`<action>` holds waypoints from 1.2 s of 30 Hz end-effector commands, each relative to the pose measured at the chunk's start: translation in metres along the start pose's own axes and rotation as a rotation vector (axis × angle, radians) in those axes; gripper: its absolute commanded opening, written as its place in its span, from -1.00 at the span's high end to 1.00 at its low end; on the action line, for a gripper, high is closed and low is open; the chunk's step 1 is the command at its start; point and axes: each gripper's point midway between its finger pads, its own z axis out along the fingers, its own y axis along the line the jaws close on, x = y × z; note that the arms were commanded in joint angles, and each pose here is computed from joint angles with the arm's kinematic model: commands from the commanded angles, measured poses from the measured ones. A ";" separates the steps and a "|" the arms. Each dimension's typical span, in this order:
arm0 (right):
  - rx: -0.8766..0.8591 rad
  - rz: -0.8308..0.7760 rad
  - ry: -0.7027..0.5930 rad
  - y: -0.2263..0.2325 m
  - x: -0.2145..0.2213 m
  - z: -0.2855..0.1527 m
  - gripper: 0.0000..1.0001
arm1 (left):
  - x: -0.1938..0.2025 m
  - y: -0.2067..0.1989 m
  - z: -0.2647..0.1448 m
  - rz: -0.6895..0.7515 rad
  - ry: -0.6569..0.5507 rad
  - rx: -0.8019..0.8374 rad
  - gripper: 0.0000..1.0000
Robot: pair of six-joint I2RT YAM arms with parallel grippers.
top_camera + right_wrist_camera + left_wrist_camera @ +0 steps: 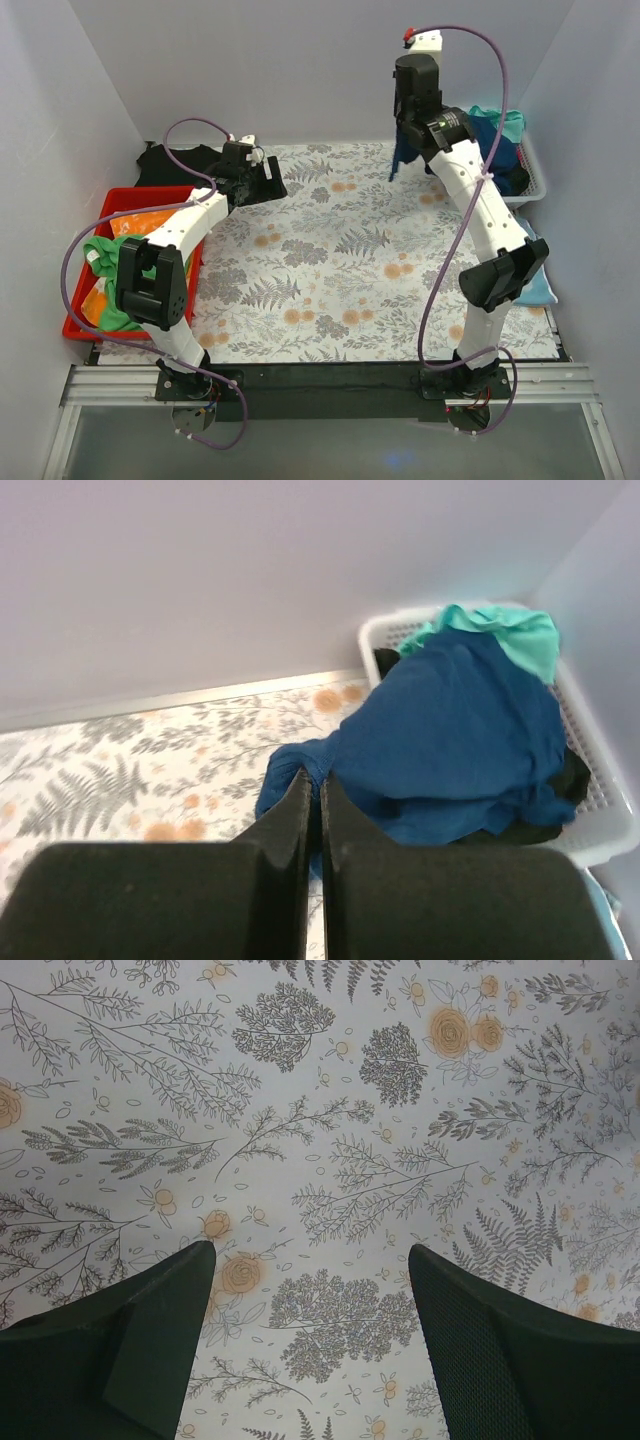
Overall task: Fold and stack the t-shirts
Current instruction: Grab crumpled tshirt from bin with the right arm, then move the tshirt to the center of the board
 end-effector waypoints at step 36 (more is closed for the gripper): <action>-0.218 -0.374 0.437 0.063 0.266 -0.105 0.97 | 0.000 0.059 -0.036 -0.104 -0.094 -0.339 -0.47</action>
